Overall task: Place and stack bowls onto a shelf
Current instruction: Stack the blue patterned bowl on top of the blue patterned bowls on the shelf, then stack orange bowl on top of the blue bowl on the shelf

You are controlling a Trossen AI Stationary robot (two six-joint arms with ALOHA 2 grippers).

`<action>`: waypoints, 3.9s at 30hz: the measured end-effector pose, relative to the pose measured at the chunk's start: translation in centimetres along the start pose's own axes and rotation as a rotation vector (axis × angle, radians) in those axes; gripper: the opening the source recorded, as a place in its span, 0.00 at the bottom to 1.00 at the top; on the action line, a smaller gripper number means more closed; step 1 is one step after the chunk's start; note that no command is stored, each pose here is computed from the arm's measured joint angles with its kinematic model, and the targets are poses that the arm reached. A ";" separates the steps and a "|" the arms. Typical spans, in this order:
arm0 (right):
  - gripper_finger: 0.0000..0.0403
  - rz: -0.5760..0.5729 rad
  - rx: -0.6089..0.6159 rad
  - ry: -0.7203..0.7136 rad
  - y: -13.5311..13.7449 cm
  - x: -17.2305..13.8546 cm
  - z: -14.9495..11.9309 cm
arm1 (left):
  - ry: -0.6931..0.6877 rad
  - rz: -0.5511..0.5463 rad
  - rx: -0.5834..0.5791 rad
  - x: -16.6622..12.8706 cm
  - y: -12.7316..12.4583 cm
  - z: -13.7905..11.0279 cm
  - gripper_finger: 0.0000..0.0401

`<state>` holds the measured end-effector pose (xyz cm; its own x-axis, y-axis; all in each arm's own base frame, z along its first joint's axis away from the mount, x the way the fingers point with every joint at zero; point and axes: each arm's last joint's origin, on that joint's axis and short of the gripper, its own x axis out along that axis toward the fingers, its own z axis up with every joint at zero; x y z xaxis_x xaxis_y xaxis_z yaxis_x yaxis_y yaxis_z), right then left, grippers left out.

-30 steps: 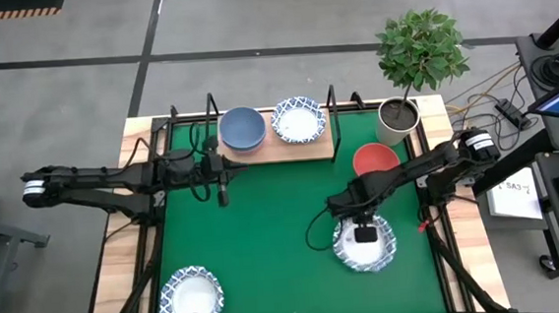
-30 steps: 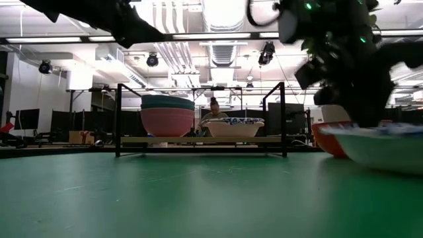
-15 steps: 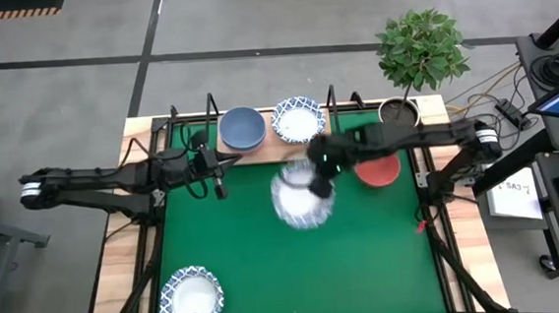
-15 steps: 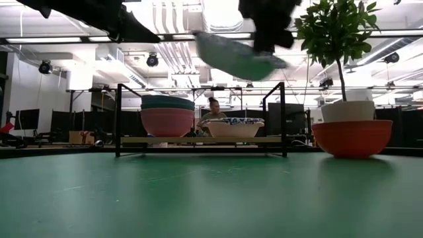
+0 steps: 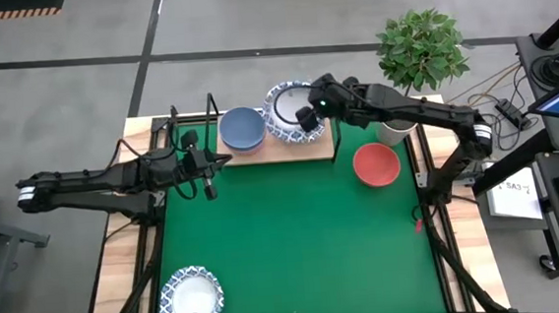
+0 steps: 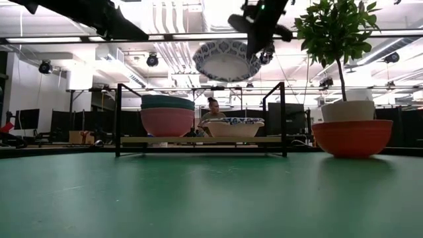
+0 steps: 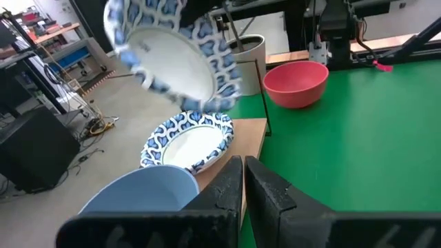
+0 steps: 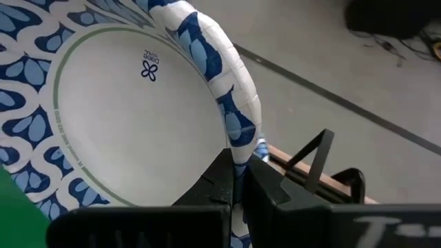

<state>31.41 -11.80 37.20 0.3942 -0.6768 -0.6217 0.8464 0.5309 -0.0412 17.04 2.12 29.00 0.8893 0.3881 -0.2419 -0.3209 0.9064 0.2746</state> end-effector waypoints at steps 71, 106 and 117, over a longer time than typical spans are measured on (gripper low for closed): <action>0.03 -0.320 -0.364 -0.017 1.8 17.9 -2.0 | 0.015 -0.002 0.028 -0.1 0.0 -0.4 0.00; 0.03 -0.220 -0.154 -0.016 -1.4 21.8 -1.4 | 0.020 -0.005 0.033 -0.1 -0.1 -0.5 0.00; 0.03 -0.168 -0.135 -0.033 -0.8 20.2 -0.8 | 0.022 -0.005 0.035 -0.1 -0.1 -0.6 0.00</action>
<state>38.46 -25.49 24.09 0.2649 -0.7767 -0.5715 0.8463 0.4713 -0.2482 16.83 2.12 28.47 0.8833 0.3877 -0.2636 -0.3048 0.9021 0.3053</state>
